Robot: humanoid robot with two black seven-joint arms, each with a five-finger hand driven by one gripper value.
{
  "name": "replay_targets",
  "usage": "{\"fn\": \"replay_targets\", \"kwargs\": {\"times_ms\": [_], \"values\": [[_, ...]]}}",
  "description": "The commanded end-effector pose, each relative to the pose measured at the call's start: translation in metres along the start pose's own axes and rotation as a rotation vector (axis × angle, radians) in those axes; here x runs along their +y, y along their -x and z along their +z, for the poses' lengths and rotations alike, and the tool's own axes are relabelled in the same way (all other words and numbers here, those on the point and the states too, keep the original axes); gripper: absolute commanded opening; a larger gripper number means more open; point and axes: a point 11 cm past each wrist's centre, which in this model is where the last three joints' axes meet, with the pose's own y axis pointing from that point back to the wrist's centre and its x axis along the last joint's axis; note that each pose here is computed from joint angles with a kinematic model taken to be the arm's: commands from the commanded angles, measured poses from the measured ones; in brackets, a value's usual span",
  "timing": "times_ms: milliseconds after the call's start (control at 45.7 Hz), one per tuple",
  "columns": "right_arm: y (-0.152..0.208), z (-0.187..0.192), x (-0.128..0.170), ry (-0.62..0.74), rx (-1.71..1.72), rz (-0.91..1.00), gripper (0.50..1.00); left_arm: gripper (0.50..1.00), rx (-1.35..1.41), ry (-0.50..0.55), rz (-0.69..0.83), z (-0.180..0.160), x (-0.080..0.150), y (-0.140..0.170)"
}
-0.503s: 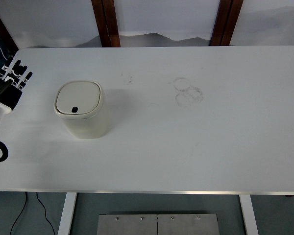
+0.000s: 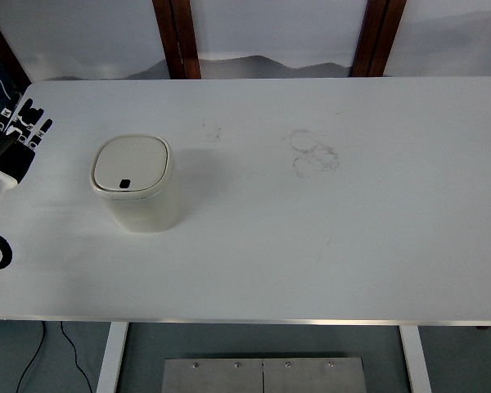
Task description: Open trash can
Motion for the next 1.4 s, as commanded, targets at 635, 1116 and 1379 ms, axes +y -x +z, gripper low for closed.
{"fn": "replay_targets", "kwargs": {"times_ms": [635, 1116, 1379], "values": [[0.0, 0.0, 0.0, 0.0, 0.0, 0.0, 0.995, 1.0, -0.016, -0.003, -0.005, 0.006, 0.003, -0.004], [0.0, 0.0, 0.0, 0.0, 0.0, 0.0, 0.995, 1.0, -0.08, -0.015, -0.02, 0.021, -0.002, 0.002], [0.0, 0.0, 0.0, -0.001, 0.0, 0.0, 0.995, 1.0, -0.217, -0.066, -0.107, 0.042, -0.02, 0.031]]}}
